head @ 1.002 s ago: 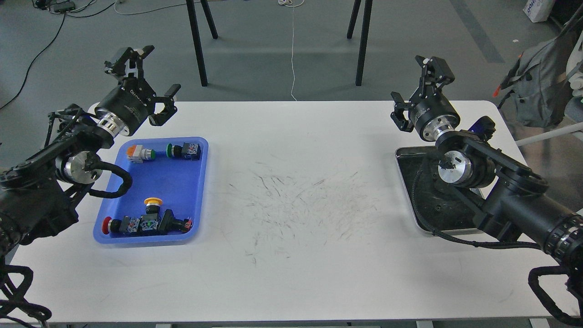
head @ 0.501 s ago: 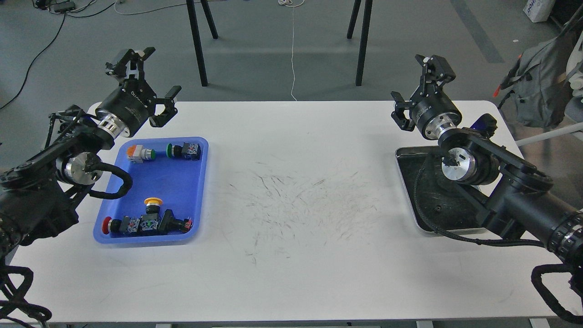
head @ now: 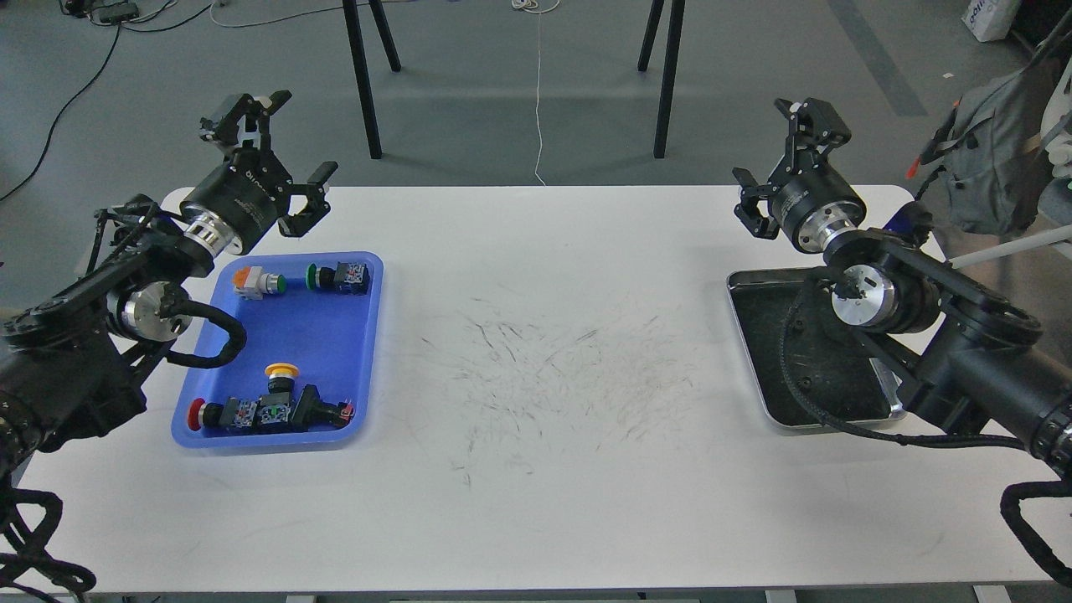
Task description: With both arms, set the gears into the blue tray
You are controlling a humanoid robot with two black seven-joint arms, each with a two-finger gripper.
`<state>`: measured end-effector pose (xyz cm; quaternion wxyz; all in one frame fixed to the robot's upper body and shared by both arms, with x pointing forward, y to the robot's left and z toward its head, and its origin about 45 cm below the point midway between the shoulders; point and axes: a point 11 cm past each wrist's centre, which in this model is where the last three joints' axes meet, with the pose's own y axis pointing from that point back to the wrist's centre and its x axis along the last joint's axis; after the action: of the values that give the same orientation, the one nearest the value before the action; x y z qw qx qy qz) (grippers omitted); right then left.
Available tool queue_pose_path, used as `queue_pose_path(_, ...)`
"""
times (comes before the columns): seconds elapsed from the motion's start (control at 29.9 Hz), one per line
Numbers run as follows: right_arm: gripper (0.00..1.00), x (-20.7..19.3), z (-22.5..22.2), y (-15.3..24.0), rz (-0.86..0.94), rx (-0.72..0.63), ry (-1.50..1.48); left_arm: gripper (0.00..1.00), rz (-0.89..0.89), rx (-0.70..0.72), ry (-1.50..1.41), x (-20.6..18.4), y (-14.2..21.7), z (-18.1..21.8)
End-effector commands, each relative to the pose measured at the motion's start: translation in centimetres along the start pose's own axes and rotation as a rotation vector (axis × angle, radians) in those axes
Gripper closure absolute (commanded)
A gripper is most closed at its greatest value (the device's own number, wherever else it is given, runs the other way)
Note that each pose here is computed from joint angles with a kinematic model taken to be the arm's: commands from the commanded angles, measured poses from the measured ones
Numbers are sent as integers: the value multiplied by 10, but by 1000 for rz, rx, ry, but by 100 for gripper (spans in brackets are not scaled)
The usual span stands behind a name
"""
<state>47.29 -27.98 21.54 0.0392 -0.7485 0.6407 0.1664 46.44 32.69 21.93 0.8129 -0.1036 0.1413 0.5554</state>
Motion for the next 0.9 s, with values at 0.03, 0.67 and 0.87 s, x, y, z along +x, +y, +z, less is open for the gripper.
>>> queue_pose_path(0.03,1,8,-9,9,-63,-75,131,0,-2,-3,2,-1,-1,0)
queue_pose_path(0.67,1,84,-38,73,-65,-477,663,0,-20,-7,24,-12,-6,-8)
queue_pose_path(0.87,1,108,-23,87,-78,-568,892,0,-18,-12,27,-11,-6,-7)
